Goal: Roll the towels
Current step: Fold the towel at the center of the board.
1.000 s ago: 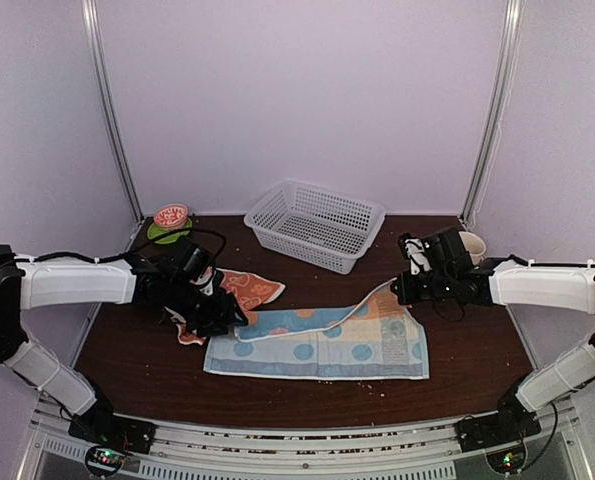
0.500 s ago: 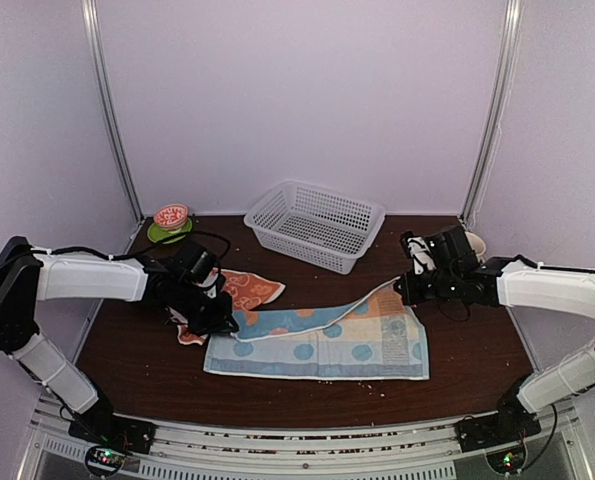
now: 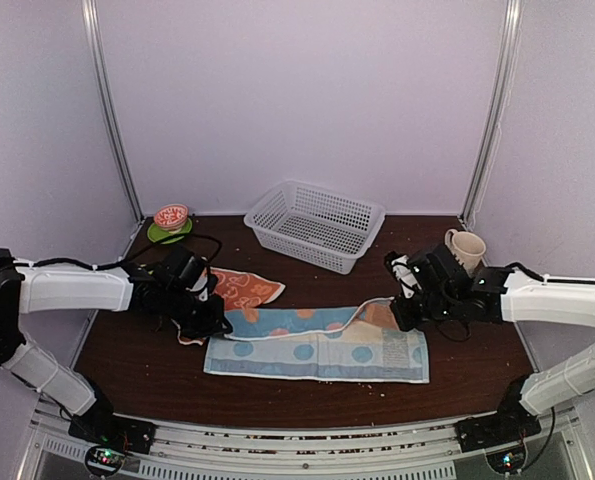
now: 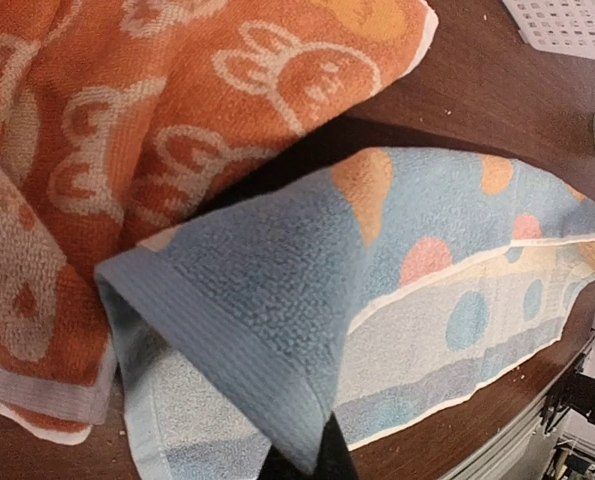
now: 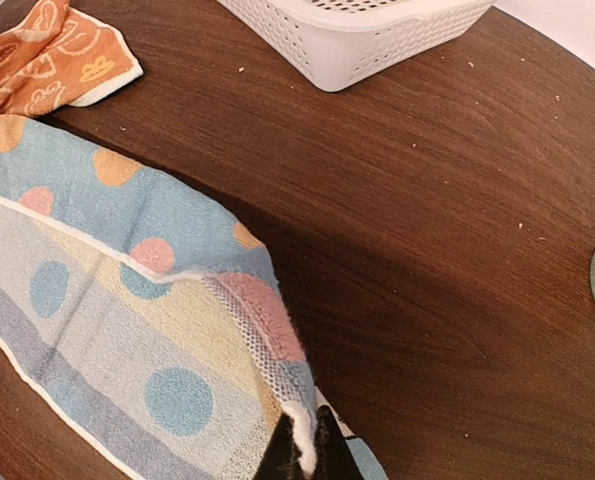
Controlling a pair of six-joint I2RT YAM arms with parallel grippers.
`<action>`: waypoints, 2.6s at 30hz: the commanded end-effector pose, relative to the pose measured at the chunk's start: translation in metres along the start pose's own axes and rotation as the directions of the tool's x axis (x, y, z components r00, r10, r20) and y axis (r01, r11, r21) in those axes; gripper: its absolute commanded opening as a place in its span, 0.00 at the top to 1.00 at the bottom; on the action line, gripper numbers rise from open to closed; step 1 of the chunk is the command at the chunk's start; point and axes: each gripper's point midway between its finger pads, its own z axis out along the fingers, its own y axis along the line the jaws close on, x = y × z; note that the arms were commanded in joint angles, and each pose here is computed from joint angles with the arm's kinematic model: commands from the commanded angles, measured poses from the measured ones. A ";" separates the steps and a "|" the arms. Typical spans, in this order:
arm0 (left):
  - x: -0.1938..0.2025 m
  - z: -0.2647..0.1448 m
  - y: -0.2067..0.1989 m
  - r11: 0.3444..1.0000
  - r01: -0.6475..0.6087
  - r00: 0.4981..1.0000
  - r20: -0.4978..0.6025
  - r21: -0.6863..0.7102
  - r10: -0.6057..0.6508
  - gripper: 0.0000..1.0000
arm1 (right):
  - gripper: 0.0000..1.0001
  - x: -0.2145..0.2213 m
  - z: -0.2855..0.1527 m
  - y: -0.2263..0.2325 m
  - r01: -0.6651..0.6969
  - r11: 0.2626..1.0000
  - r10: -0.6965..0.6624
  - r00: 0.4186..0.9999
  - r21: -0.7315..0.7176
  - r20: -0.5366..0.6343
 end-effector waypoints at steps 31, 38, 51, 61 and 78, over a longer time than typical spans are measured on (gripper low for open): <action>0.012 -0.029 0.000 0.981 -0.016 0.998 0.055 0.194 0.006 1.00 | 0.43 0.033 -0.050 0.015 -0.413 0.893 0.413 0.910 -0.176 -0.039; 0.010 -0.027 0.000 0.981 -0.028 0.998 0.062 0.190 0.016 1.00 | 0.24 0.048 -0.056 0.007 -0.739 0.651 0.730 0.672 -0.173 -0.123; 0.016 -0.029 0.008 0.984 -0.032 0.998 0.067 0.175 0.021 1.00 | 0.50 0.127 -0.032 -0.009 -0.894 0.444 0.877 0.448 -0.064 -0.176; 0.018 -0.029 0.009 0.985 -0.035 0.998 0.062 0.168 0.025 1.00 | 0.58 0.132 -0.008 -0.005 -0.886 0.461 0.867 0.462 -0.055 -0.188; 0.026 -0.042 0.009 0.985 -0.052 0.998 0.045 0.166 0.045 1.00 | 1.00 0.119 -0.027 -0.030 -0.761 0.644 0.764 0.635 0.073 -0.114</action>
